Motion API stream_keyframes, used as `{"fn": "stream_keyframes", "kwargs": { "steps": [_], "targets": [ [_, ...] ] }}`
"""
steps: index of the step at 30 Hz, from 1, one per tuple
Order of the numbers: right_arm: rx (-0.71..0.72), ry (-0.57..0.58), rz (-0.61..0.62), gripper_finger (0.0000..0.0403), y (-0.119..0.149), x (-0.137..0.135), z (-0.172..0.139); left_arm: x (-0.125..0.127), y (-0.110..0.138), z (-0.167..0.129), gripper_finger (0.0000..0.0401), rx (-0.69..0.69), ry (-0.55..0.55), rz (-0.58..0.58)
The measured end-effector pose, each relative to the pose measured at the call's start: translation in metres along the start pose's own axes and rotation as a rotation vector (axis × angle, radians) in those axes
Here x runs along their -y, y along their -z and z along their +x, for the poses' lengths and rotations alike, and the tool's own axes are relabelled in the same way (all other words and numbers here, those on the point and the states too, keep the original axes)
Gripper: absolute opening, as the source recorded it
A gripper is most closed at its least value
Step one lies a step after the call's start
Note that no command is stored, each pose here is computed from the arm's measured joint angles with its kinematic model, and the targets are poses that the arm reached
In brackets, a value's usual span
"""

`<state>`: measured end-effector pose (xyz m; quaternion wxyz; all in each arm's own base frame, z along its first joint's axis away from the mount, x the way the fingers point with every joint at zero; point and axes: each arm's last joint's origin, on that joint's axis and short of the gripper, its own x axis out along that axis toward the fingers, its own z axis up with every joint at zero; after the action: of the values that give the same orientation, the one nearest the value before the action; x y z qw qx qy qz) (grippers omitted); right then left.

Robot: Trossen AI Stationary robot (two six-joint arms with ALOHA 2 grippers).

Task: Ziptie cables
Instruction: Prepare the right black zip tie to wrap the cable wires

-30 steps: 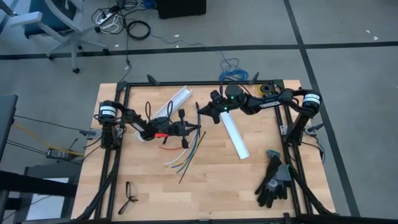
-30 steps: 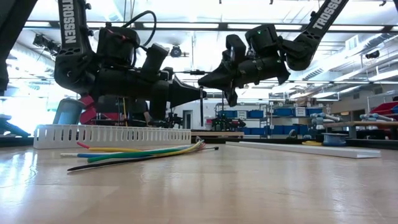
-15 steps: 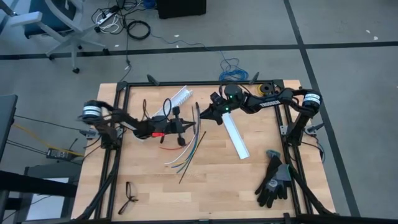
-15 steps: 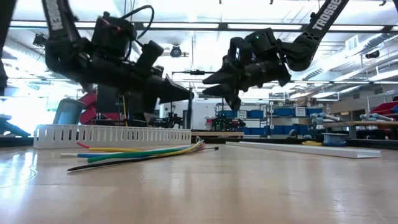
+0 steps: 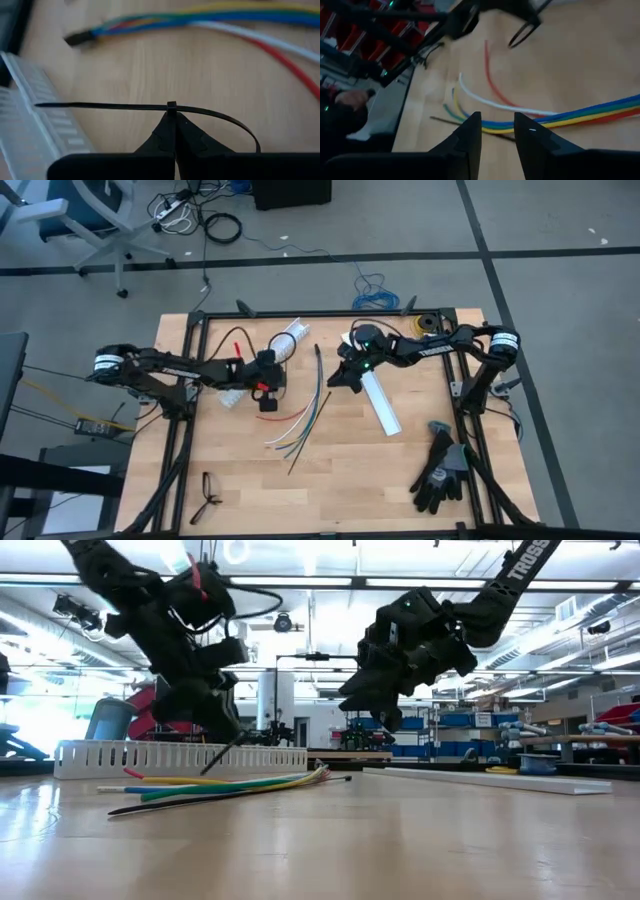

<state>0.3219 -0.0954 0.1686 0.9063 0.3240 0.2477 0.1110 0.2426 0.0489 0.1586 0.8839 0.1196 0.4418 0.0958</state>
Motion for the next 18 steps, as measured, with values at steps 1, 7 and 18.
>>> {"fn": "stream_keyframes", "kwargs": {
  "steps": [1,7,18],
  "targets": [
    [-0.010,-0.010,-0.001,0.0105,0.002,-0.004,0.003,-0.002,0.001,0.000,0.0001,-0.023,0.017,-0.004],
    [-0.026,0.019,-0.032,0.0103,0.012,-0.021,0.018,-0.007,0.003,-0.001,0.0007,-0.077,0.020,-0.070],
    [-0.010,0.092,-0.066,0.0101,0.019,-0.032,0.027,-0.005,0.009,-0.002,0.0035,-0.148,0.017,-0.137]
  ]
}}
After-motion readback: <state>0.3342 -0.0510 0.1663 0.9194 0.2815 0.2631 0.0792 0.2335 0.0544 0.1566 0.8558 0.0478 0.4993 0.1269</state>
